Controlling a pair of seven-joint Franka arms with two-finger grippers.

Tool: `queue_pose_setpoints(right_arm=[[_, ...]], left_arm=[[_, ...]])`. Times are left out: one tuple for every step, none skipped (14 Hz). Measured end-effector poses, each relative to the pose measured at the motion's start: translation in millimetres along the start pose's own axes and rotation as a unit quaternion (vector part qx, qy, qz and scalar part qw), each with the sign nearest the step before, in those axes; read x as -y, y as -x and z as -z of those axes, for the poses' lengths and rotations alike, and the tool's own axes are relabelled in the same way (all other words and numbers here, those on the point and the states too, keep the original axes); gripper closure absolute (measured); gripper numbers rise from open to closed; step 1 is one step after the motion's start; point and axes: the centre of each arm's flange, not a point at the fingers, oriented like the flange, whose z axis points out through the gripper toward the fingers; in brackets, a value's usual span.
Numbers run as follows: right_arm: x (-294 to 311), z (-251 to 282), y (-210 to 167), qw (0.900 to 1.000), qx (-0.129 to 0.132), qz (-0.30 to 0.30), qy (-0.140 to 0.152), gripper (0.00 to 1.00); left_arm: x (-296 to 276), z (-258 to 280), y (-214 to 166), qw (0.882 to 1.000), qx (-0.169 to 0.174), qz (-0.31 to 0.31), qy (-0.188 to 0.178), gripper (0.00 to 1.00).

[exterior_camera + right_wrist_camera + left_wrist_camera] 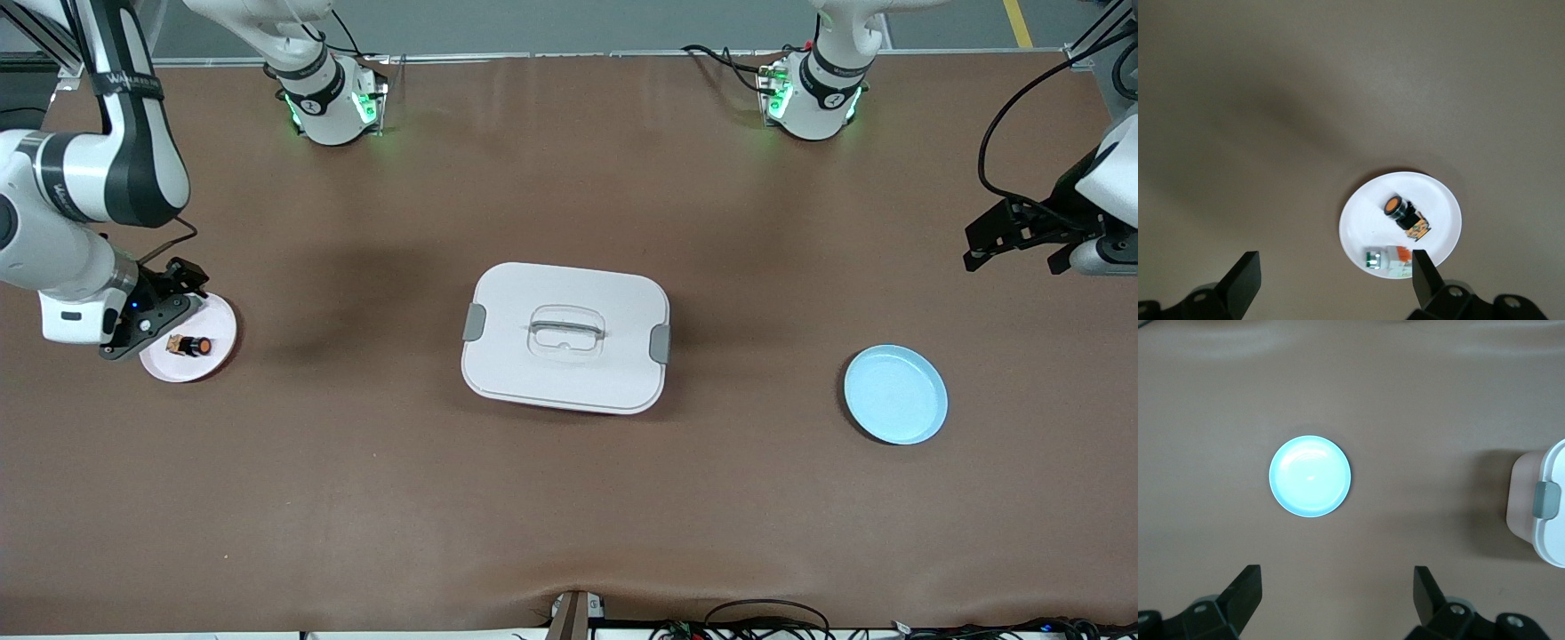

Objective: Transfer orange switch to right arm and place
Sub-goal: 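Open the right gripper to release the switch on the plate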

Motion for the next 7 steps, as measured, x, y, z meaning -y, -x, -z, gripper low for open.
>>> queue_pose_setpoints(right_arm=[[3,14,-3,1.0,0.002,-0.013,-0.005,0.0],[4,25,-5,1.0,0.004,-0.024,-0.009,0.0],[4,34,-5,0.999,0.007,-0.039,-0.012,0.0],[6,41,-6,0.998,0.007,-0.059,-0.02,0.0],[8,48,-7,0.996,0.004,-0.085,-0.032,0.0],[11,55,-9,0.993,0.003,-0.112,-0.041,0.0],[14,61,-11,0.99,0.004,-0.137,-0.044,0.0]], left_arm=[[3,-1,0,1.0,0.0,0.004,0.003,0.0],[5,-1,0,1.0,0.001,0.006,0.005,0.0],[6,-1,0,1.0,0.001,0.007,0.005,0.0],[5,-1,0,1.0,0.001,0.006,0.005,0.0],[4,-1,0,1.0,0.001,0.006,0.005,0.0],[3,-1,0,1.0,0.001,0.005,0.005,0.0],[3,-1,0,1.0,0.001,0.005,0.005,0.0]])
